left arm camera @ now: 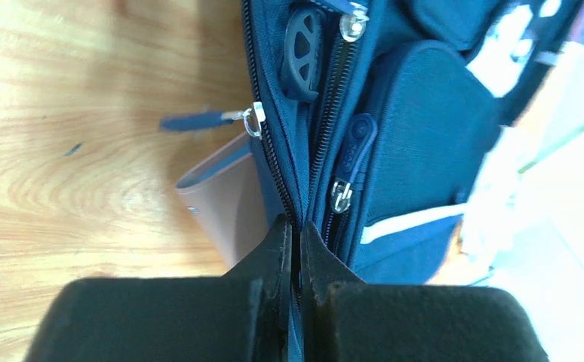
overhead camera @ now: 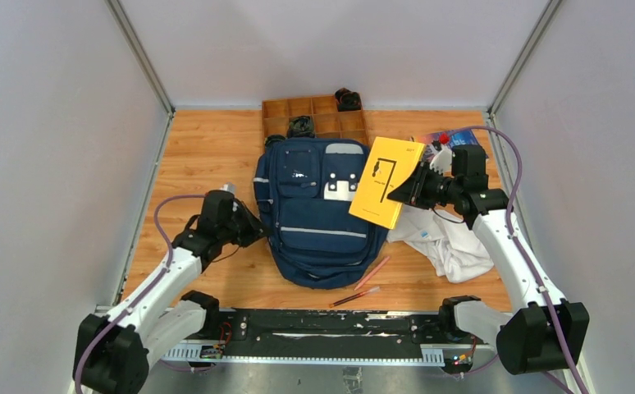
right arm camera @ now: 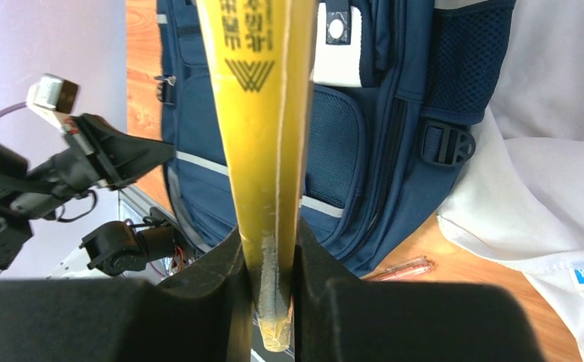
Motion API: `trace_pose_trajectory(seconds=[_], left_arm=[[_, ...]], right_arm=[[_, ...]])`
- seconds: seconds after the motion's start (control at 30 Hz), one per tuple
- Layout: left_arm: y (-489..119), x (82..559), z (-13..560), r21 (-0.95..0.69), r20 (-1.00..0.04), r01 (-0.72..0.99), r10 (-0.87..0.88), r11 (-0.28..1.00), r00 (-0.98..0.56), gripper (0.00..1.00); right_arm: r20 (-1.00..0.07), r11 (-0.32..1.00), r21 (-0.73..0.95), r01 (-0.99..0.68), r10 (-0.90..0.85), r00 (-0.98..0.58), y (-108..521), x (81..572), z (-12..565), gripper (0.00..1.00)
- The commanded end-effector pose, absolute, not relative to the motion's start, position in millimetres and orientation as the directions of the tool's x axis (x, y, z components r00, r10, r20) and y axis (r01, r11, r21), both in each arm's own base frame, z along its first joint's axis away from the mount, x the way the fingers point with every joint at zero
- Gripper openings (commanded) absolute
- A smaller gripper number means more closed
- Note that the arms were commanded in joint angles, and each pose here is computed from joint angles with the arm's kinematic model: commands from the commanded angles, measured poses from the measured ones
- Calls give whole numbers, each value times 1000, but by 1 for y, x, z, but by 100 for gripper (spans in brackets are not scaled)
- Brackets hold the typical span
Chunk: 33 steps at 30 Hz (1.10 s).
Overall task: Pack the student bag
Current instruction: Pick up the student bag at the center of the board.
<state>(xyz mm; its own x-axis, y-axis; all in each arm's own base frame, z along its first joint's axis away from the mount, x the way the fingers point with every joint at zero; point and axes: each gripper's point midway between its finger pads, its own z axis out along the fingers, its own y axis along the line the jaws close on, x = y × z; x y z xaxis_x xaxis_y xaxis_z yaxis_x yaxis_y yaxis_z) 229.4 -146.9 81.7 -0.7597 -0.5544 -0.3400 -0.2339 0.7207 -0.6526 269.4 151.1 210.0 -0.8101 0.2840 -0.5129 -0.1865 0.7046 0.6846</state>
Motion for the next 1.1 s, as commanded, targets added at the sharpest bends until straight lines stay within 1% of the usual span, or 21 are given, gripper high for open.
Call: trace_pose_trajectory(seconds=[0.0, 0.23, 0.43, 0.53, 0.67, 0.77, 0.9, 1.07], left_arm=[[-160, 252, 177, -761, -445, -59, -587, 646, -676, 0], [-175, 271, 298, -821, -536, 160, -644, 547, -546, 0], [-213, 287, 366, -803, -596, 365, -629, 472, -499, 0], [-226, 294, 395, -774, -632, 427, -613, 467, -474, 0], [-227, 297, 451, -719, -680, 518, -624, 463, -385, 0], [-215, 296, 480, -681, -703, 541, -646, 493, -296, 0], [-178, 287, 496, -653, -725, 472, -669, 593, -163, 0], [-119, 253, 515, -646, -712, 377, -702, 664, 16, 0]], right_arm=[[-583, 687, 675, -270, 271, -766, 154, 276, 234, 0], [-609, 701, 656, -280, 272, -745, 151, 280, 246, 0], [-639, 751, 612, -250, 282, -716, 140, 281, 252, 0], [-661, 816, 548, -183, 288, -693, 122, 281, 249, 0], [-675, 891, 447, -82, 276, -684, 96, 277, 237, 0], [-670, 900, 432, -61, 275, -689, 91, 272, 232, 0], [-679, 899, 433, -69, 275, -680, 91, 269, 234, 0], [-680, 899, 431, -80, 265, -684, 93, 271, 234, 0]])
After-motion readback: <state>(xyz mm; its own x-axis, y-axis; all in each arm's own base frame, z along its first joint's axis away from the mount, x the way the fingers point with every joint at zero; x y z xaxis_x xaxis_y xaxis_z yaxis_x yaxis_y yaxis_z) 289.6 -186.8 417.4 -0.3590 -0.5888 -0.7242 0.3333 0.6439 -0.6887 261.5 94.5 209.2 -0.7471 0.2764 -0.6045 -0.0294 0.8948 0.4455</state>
